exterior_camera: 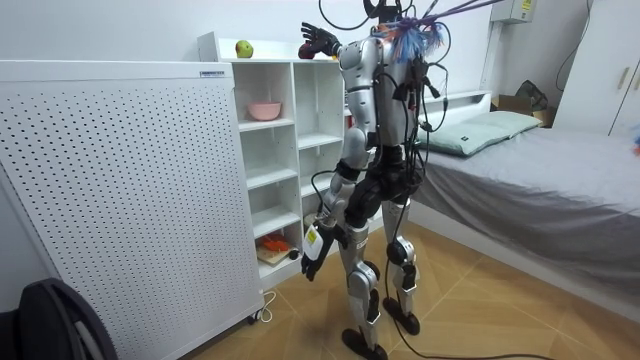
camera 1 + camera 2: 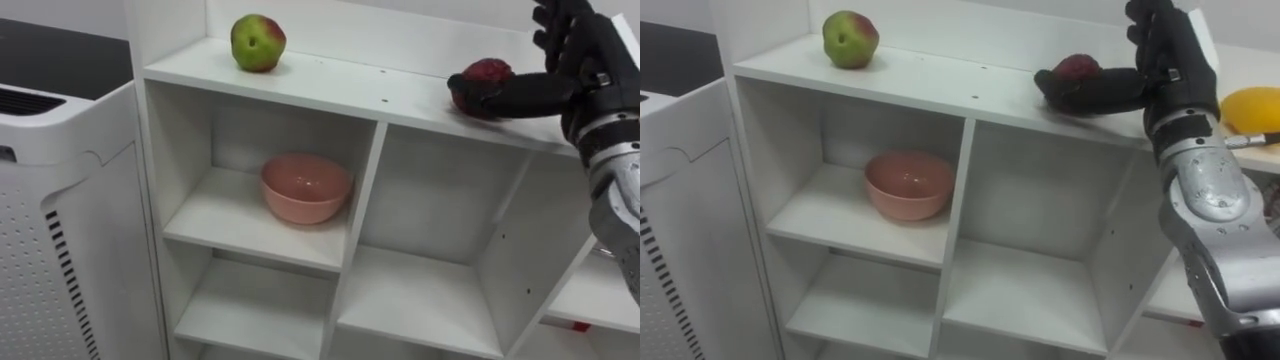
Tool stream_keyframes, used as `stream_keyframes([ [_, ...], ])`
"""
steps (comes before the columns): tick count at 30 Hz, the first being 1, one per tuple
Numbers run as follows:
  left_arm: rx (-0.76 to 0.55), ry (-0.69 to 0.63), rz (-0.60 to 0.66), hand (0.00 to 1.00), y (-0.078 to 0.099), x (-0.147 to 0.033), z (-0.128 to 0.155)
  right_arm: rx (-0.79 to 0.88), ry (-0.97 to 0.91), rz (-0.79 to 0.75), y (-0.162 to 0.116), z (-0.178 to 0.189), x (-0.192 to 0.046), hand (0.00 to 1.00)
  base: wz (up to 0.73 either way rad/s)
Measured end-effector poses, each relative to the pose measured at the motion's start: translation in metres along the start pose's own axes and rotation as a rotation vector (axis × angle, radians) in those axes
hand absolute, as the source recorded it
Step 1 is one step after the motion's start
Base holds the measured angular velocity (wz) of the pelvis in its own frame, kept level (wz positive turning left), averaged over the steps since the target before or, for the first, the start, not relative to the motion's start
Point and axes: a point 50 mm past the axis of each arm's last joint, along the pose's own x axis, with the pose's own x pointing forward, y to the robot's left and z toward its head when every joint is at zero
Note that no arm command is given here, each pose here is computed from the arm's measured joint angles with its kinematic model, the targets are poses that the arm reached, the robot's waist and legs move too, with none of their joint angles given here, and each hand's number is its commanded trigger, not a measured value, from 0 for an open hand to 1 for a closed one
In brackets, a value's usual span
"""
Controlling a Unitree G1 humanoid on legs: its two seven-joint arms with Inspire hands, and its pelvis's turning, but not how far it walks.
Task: Arrange fruit in the closet
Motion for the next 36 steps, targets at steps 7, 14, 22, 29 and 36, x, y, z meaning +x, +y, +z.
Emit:
stream_keyframes([
  [7, 0.002, 0.003, 0.008, 0.0, 0.003, 0.001, 0.002, -0.023, 0.05, 0.033, -0.001, -0.01, 0.001, 0.0, 0.0],
  [14, 0.006, 0.02, 0.029, 0.0, 0.006, 0.001, 0.001, -0.032, 0.088, 0.053, 0.001, -0.018, 0.002, 1.0, 0.02],
  [22, 0.058, 0.026, 0.038, 0.0, 0.013, 0.001, -0.003, -0.059, 0.15, 0.094, 0.001, -0.03, 0.003, 1.0, 0.0],
  [29, 0.082, 0.02, 0.028, 0.0, 0.015, 0.002, -0.001, -0.063, 0.167, 0.108, -0.001, -0.032, 0.007, 1.0, 0.0],
  [36, 0.085, 0.015, 0.012, 0.0, 0.014, 0.002, 0.0, -0.061, 0.149, 0.105, -0.001, -0.027, 0.009, 1.0, 0.0],
])
